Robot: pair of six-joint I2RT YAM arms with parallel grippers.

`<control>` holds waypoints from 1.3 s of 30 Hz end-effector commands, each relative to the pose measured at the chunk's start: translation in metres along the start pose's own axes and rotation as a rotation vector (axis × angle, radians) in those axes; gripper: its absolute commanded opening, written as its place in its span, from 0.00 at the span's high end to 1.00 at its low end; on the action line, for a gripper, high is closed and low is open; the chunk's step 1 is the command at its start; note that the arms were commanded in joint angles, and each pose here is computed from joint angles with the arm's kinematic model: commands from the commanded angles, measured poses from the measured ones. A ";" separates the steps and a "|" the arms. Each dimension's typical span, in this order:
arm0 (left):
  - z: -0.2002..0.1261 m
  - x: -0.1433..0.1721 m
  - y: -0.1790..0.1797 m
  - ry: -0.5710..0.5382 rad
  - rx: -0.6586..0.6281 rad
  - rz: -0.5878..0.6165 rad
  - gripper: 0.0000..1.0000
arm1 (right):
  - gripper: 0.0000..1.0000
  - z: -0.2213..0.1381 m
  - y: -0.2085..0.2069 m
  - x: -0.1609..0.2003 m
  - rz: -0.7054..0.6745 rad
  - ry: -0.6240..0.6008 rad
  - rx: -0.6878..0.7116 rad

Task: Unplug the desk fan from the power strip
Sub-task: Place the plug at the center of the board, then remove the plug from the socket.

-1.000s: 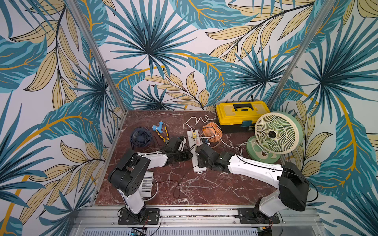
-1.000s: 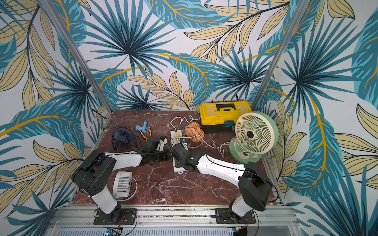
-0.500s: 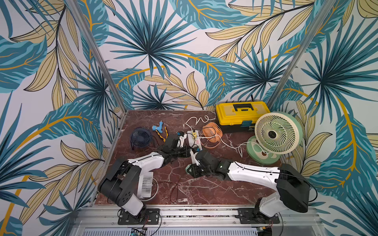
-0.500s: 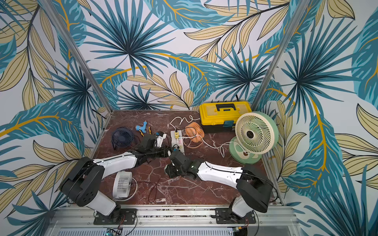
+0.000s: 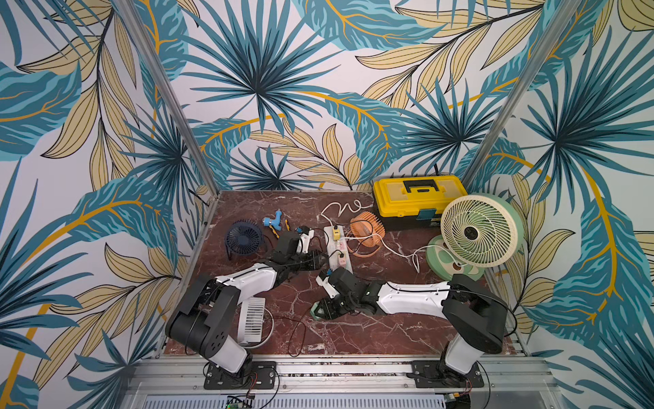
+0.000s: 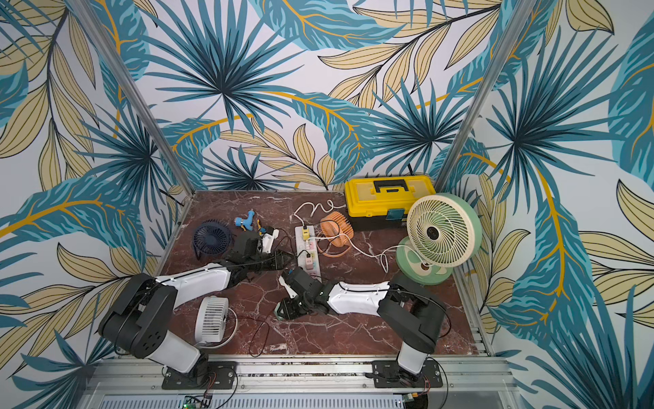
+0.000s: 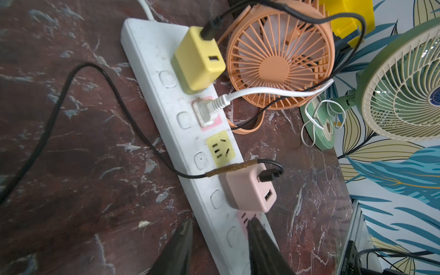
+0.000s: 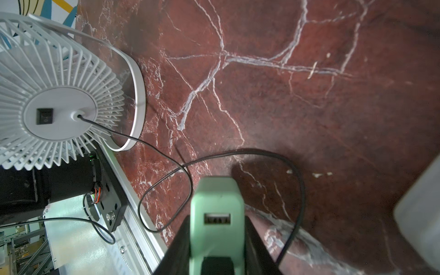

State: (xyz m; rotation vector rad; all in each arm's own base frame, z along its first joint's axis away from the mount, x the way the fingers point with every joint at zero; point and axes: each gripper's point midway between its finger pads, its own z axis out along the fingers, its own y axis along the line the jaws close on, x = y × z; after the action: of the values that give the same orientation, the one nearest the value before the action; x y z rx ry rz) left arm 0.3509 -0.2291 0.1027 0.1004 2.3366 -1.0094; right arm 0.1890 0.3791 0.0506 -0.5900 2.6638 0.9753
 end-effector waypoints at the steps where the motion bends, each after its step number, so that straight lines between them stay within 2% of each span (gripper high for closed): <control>1: -0.006 -0.006 0.000 -0.027 0.016 -0.002 0.57 | 0.85 0.002 -0.001 0.008 0.005 0.021 -0.008; 4: -0.006 -0.006 0.000 -0.027 0.016 -0.002 0.57 | 0.78 0.002 -0.003 0.008 0.012 0.020 0.004; 11: -0.006 -0.007 0.001 -0.027 0.015 -0.009 0.57 | 0.50 -0.006 -0.004 0.002 0.005 -0.010 0.030; 16: -0.006 -0.009 0.000 -0.029 0.019 -0.010 0.57 | 0.39 -0.025 -0.012 -0.008 -0.020 -0.057 0.117; 28: -0.001 -0.007 -0.002 -0.011 0.043 -0.036 0.57 | 0.36 -0.098 -0.064 -0.042 0.020 -0.140 0.529; 33: 0.004 -0.004 -0.001 -0.004 0.052 -0.060 0.57 | 0.37 -0.122 -0.080 -0.070 0.081 -0.258 0.661; 39: 0.014 0.004 -0.002 0.026 0.062 -0.078 0.57 | 0.37 -0.120 -0.085 -0.097 0.072 -0.309 0.711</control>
State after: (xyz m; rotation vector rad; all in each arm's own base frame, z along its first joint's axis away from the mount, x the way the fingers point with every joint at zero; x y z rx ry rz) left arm 0.3521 -0.2328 0.0932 0.0314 2.3604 -1.0952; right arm 0.2924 0.2793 0.1346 -0.1899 2.5193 0.1906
